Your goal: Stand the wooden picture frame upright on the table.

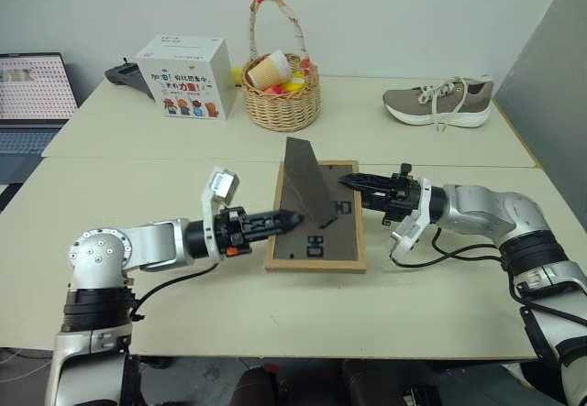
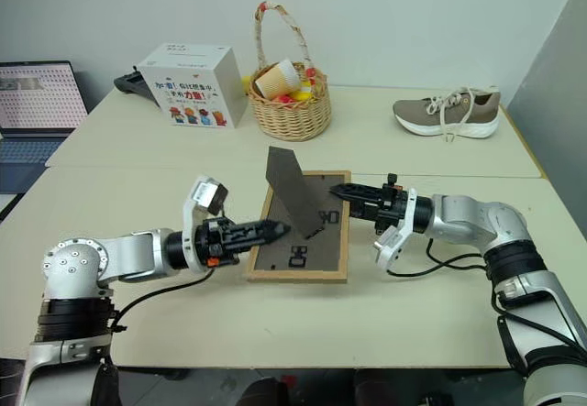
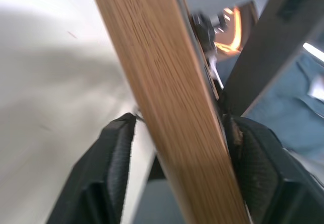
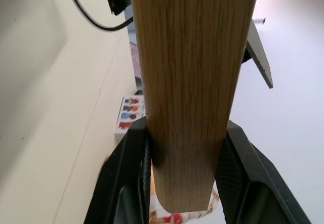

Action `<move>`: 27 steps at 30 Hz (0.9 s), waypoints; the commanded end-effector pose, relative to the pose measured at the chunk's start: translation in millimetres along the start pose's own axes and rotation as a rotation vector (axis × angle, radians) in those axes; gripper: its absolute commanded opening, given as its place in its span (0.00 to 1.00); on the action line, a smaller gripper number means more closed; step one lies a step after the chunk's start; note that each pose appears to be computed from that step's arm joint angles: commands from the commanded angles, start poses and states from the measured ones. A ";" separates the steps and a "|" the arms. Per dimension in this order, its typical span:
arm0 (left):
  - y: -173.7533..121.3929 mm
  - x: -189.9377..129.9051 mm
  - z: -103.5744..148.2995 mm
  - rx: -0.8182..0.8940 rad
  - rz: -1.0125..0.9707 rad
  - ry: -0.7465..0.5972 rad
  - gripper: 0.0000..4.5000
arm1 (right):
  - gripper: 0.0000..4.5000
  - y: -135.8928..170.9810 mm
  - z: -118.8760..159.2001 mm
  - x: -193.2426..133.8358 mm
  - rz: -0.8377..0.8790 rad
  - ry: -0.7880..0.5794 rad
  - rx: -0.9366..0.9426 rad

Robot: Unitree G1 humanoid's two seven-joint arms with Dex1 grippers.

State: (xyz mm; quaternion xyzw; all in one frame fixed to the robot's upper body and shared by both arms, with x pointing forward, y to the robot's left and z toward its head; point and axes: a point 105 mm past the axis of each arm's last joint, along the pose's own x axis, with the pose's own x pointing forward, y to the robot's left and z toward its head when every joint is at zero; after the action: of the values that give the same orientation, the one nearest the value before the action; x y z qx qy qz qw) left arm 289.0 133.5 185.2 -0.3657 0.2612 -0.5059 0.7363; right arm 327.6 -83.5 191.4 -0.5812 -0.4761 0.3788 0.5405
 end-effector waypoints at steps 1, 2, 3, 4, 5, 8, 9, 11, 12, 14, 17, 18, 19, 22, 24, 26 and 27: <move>-3.0 -19.9 18.9 0.151 0.123 -0.062 0.85 | 0.29 -11.6 -12.9 9.3 -0.122 0.063 0.175; -2.3 -26.3 21.7 0.231 0.192 -0.066 0.89 | 0.29 -5.8 -18.8 14.1 -0.118 0.102 0.288; -1.4 -32.5 23.8 0.332 0.272 -0.070 0.95 | 0.29 0.0 -25.2 19.4 -0.117 0.142 0.419; -0.7 -36.7 25.9 0.434 0.342 -0.072 1.00 | 0.29 2.5 -29.7 22.8 -0.126 0.164 0.525; -0.1 -40.2 28.0 0.523 0.404 -0.075 1.00 | 0.29 3.8 -35.2 26.6 -0.141 0.188 0.640; -10.1 -44.4 37.1 0.807 0.539 -0.106 1.00 | 0.29 14.5 -38.4 49.3 -0.113 0.161 1.147; -14.2 -43.9 38.7 0.852 0.547 -0.129 1.00 | 0.29 16.1 -34.4 55.9 -0.087 0.121 1.302; -16.6 -42.0 36.3 0.920 0.560 -0.148 1.00 | 0.29 17.5 -30.1 64.0 -0.051 0.063 1.543; -14.2 -42.3 35.0 0.940 0.580 -0.160 1.00 | 0.29 22.2 -27.3 67.0 -0.013 0.043 1.653; -7.5 -43.1 31.4 0.961 0.611 -0.170 1.00 | 0.29 37.3 -23.7 69.3 0.071 0.061 1.799; -2.3 -42.2 24.0 0.971 0.619 -0.160 1.00 | 0.29 60.2 -19.9 67.0 0.186 0.114 1.934; -2.1 -42.0 21.9 0.978 0.617 -0.155 1.00 | 0.29 62.9 -19.9 66.3 0.201 0.119 1.929; -1.1 -42.1 19.6 0.976 0.615 -0.150 1.00 | 0.29 64.5 -19.8 65.9 0.214 0.122 1.918; 4.1 -42.9 13.8 0.965 0.618 -0.137 1.00 | 0.29 67.3 -19.0 64.8 0.231 0.124 1.890; 4.4 -41.1 10.1 0.955 0.598 -0.123 1.00 | 0.44 71.8 -14.6 63.2 0.270 0.122 1.871; 3.7 -40.4 10.0 0.956 0.585 -0.114 1.00 | 0.50 75.7 -10.4 60.5 0.303 0.119 1.862; 3.8 -40.6 11.9 0.956 0.581 -0.115 1.00 | 0.56 76.6 -10.5 58.5 0.307 0.122 1.855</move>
State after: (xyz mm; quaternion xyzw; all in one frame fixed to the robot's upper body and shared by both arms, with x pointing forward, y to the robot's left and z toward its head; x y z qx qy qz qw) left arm 287.9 181.2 178.5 0.0554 0.0774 -0.3082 0.9465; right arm 367.0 -26.0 115.1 0.0221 0.1441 0.6283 0.7642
